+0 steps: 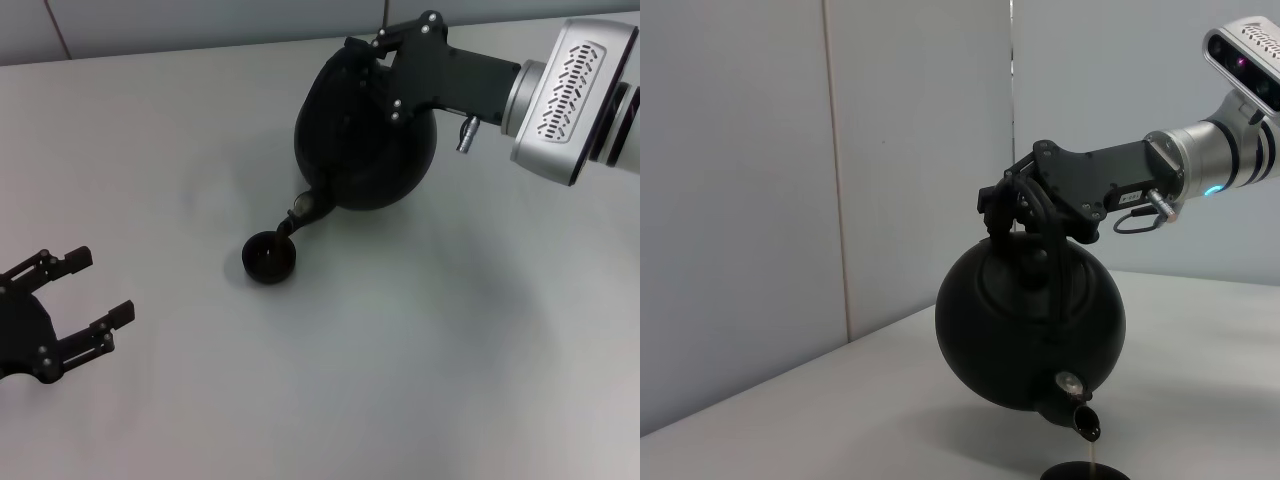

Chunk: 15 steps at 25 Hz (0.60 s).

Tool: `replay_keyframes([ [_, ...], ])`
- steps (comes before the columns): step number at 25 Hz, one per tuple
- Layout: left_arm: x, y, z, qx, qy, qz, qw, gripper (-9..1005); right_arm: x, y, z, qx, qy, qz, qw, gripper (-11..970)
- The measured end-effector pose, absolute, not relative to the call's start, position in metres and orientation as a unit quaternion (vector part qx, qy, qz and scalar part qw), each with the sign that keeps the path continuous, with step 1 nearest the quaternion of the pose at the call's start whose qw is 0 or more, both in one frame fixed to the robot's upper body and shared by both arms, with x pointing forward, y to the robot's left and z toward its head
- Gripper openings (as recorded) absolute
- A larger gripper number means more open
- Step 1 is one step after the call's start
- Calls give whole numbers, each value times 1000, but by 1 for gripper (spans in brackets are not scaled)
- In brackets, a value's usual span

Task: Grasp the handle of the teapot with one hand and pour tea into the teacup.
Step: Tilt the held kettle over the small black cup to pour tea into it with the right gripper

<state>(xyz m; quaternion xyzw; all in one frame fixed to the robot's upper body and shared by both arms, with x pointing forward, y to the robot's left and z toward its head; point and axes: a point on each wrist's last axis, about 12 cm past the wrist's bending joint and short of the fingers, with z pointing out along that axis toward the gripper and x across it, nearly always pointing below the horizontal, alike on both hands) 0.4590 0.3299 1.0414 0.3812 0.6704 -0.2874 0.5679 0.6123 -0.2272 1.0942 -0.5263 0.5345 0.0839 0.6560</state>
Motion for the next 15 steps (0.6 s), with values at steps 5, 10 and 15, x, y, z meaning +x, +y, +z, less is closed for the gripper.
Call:
replay_keyframes([
  [5, 459, 331, 1042, 379, 671, -286, 570, 770, 614, -224, 1096, -531, 528, 81, 658, 92],
  [10, 459, 331, 1042, 378, 671, -285, 570, 770, 616, -221, 1099, -541, 520, 80, 656, 93],
  [15, 459, 331, 1042, 378, 671, -285, 571, 770, 617, -219, 1100, -550, 516, 79, 652, 94],
])
